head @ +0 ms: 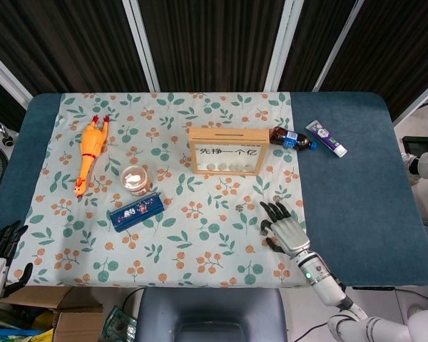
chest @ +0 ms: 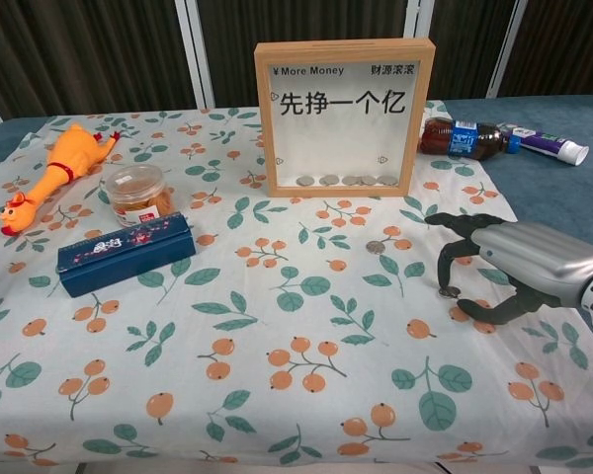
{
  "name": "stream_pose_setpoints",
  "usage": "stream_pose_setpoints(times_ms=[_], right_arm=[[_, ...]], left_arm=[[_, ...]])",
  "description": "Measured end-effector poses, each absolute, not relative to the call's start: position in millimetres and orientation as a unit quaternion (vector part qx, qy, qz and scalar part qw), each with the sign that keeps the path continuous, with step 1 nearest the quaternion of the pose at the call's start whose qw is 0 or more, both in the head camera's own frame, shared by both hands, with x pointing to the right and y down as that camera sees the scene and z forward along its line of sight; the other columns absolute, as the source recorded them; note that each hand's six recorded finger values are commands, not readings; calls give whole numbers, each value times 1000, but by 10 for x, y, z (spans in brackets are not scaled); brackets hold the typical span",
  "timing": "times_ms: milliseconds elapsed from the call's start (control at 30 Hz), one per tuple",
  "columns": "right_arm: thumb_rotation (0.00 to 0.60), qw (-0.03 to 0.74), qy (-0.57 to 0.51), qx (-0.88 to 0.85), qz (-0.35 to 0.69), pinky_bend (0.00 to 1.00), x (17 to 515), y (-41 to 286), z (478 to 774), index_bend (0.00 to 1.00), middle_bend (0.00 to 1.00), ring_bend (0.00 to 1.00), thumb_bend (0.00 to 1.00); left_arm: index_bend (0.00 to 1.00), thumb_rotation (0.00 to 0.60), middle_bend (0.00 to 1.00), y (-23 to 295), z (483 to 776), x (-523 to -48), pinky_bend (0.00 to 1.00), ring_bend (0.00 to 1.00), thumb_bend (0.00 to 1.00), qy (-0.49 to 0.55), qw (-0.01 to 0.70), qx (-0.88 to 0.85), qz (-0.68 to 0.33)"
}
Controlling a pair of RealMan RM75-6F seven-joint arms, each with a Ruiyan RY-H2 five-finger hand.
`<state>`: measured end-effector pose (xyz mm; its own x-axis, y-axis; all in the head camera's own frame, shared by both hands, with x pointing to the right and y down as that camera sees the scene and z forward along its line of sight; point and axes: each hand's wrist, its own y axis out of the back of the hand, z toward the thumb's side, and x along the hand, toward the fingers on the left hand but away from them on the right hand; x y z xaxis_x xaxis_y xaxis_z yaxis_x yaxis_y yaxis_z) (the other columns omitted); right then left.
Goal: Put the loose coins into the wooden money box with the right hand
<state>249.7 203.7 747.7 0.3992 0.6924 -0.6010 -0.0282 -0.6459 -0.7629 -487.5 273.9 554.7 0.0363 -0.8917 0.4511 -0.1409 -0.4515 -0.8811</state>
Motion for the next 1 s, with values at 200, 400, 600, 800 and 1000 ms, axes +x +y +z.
stream_pose_setpoints(times_ms=[200, 400, 600, 800, 1000], right_arm=[[600, 360, -217, -754, 506, 0, 2463, 2011, 7510, 605, 105, 0, 549], [600, 362, -218, -754, 504, 0, 2421, 1995, 7512, 616, 112, 0, 549], [600, 362, -227, -754, 499, 0, 2404, 1978, 7490, 658, 139, 0, 549], [600, 369, -227, -749, 501, 0, 2384, 1964, 7503, 712, 173, 0, 548], [600, 369, -233, -749, 498, 0, 2371, 1937, 7480, 719, 177, 0, 549]], left_arm=[[0, 600, 0, 2732, 5521, -4919, 0, 0, 438, 413, 333, -631, -566], [0, 600, 0, 2735, 5500, -4931, 0, 0, 439, 416, 333, -630, -564], [0, 600, 0, 2739, 5486, -4937, 0, 0, 438, 418, 334, -631, -562], [0, 600, 0, 2738, 5482, -4941, 0, 0, 439, 420, 336, -631, -560], [0, 600, 0, 2743, 5470, -4948, 0, 0, 439, 422, 337, -630, -558]])
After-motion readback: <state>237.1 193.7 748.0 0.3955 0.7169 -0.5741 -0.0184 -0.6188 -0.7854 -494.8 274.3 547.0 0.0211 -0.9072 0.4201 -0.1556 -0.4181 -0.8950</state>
